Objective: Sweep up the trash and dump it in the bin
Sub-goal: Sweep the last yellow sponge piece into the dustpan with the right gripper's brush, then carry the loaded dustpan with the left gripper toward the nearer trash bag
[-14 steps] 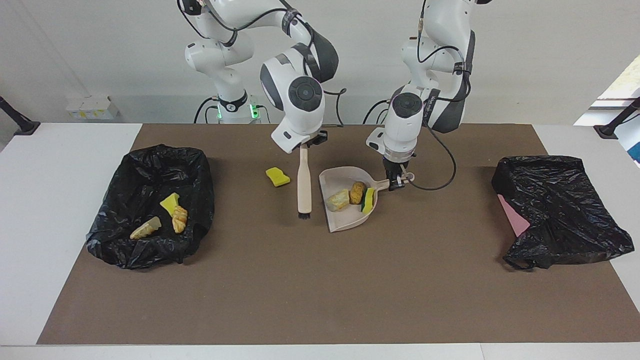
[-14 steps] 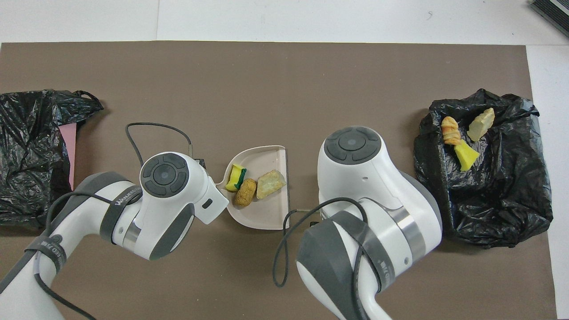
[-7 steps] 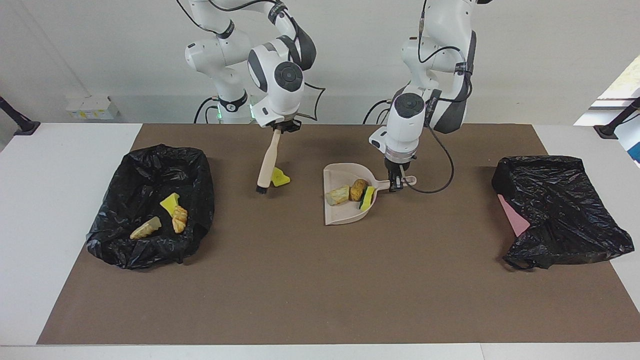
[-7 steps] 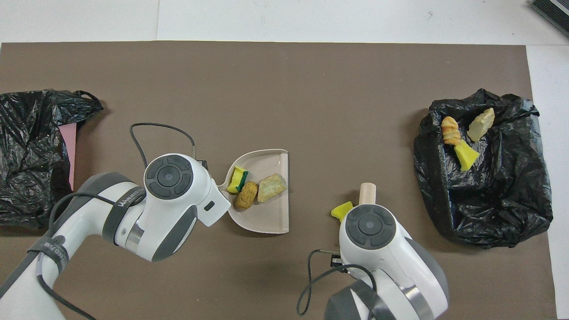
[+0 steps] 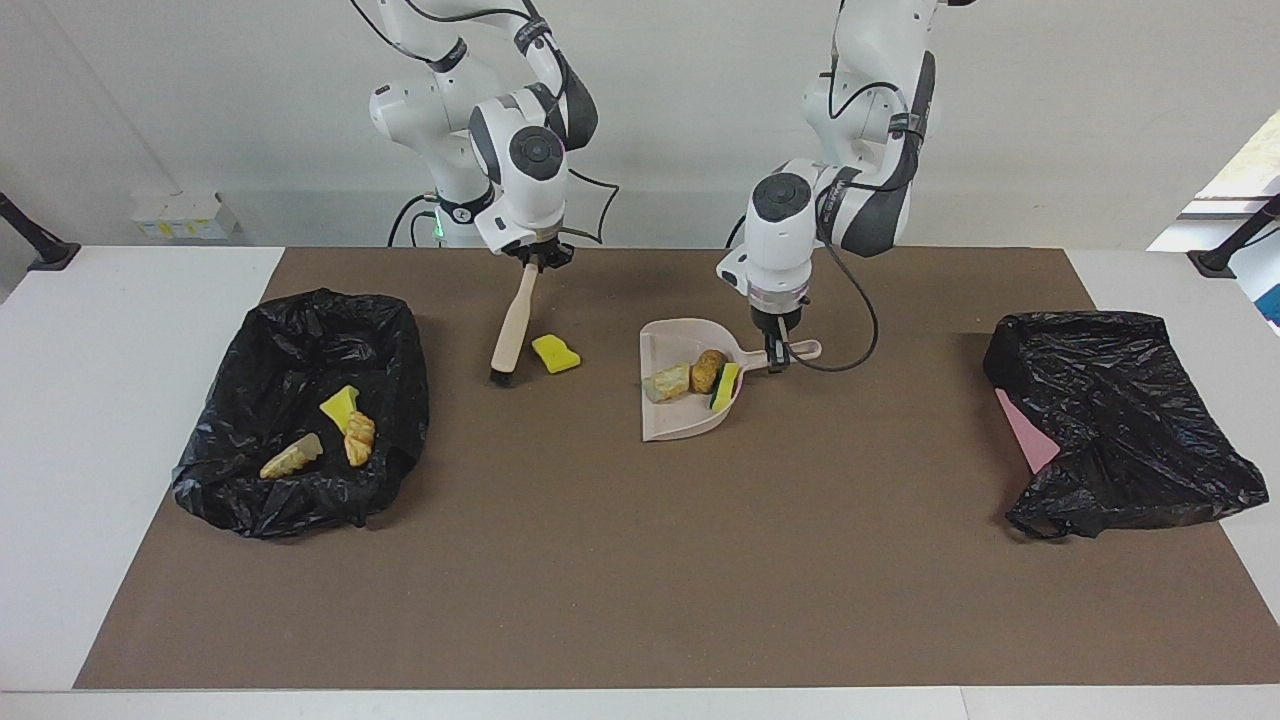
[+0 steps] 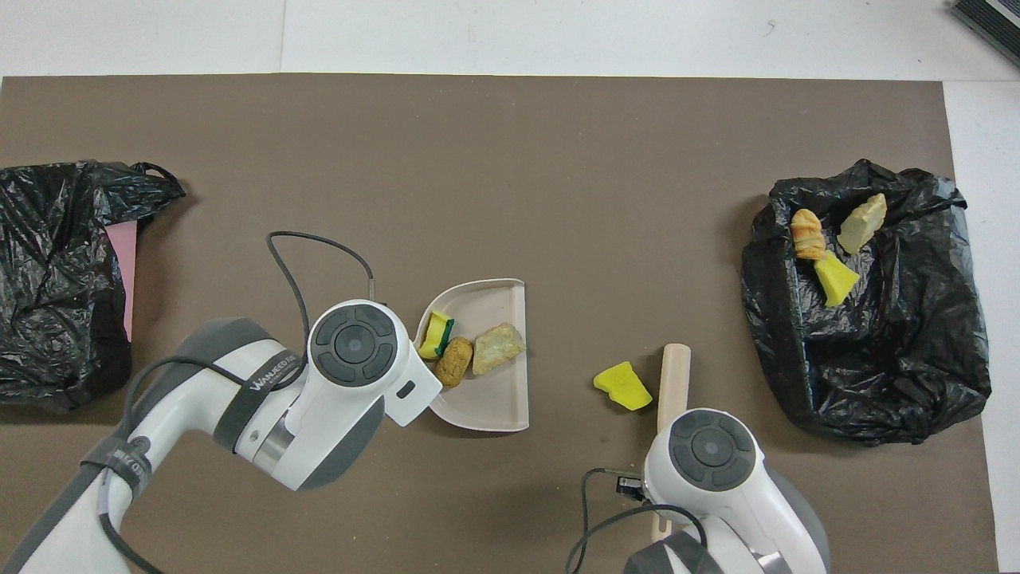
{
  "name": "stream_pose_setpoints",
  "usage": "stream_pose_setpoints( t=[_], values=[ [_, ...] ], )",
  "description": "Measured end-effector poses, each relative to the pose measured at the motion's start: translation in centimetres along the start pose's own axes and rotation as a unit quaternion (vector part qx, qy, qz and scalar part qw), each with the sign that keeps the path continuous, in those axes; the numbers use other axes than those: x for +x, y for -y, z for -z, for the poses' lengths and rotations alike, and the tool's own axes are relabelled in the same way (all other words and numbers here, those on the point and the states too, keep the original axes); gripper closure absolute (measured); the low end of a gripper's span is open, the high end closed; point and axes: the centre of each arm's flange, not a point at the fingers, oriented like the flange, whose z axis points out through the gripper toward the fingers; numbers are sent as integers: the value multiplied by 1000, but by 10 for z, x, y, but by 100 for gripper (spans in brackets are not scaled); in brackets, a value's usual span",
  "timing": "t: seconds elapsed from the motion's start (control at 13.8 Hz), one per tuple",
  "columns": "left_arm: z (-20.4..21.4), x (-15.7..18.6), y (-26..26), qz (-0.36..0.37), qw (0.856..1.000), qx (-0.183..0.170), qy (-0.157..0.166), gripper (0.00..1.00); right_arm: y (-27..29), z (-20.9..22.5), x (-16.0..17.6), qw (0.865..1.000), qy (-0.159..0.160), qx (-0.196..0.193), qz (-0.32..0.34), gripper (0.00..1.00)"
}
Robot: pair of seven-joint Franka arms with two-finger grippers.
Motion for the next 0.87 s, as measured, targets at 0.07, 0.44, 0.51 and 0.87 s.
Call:
stream_pose_setpoints(
  t=[0.07, 0.44, 0.51, 0.87],
  values=[
    [1, 1, -1, 0, 1000, 0, 3, 69, 8, -1, 0, 1000, 4, 26, -6, 74],
    [1, 2, -3, 3, 1000, 1, 3, 69, 71, 10, -5, 994, 32, 106, -11, 74],
    [0, 1, -3, 3, 1000, 2, 2, 69, 90, 11, -10, 993, 32, 114, -7, 74],
    [-4, 0, -5, 2, 1000, 18, -8, 69, 145, 15, -38, 991, 22, 125, 30, 74]
  ],
)
